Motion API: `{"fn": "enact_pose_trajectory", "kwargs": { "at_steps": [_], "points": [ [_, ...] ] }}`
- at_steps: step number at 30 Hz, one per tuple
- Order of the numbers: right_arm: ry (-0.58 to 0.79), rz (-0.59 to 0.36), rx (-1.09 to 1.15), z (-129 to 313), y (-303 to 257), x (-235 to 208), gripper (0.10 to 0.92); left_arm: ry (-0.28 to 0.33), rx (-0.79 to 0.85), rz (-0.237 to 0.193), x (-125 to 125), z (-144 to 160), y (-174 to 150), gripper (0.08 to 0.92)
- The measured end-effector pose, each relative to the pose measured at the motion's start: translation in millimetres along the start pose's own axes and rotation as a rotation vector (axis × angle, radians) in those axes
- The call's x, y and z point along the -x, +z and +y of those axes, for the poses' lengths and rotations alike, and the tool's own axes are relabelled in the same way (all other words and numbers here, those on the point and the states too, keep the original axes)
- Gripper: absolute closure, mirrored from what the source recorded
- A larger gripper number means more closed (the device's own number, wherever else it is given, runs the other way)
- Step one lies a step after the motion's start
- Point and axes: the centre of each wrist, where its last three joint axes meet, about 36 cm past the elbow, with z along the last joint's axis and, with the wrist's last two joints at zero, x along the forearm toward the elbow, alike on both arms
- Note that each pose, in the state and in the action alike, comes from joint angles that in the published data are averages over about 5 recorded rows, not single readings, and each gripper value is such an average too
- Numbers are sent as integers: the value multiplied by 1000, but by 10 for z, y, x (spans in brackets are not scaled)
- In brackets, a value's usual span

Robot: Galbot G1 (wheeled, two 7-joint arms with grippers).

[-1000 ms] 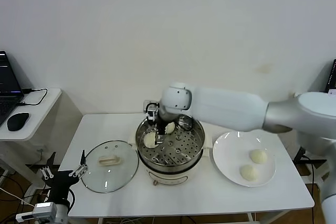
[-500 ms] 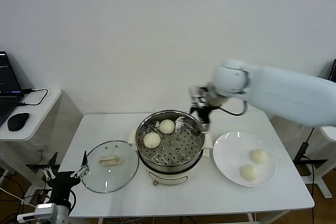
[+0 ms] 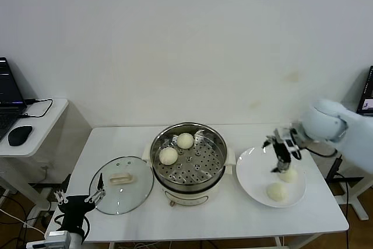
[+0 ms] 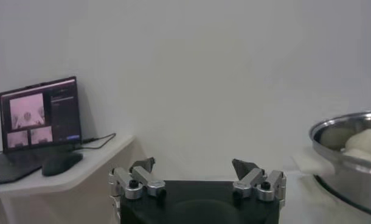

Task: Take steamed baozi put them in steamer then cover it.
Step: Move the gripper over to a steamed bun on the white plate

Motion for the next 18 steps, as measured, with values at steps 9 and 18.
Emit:
{"fn": "enact_pose_trajectory", "kwargs": {
  "at_steps": [9, 18],
  "points": [
    [-45, 30, 13, 369, 415, 384, 200, -5, 9, 11, -54, 6, 36, 177],
    [-68, 60, 20, 554, 573, 718, 200, -22, 14, 17, -117, 45, 58, 177]
  ]
}}
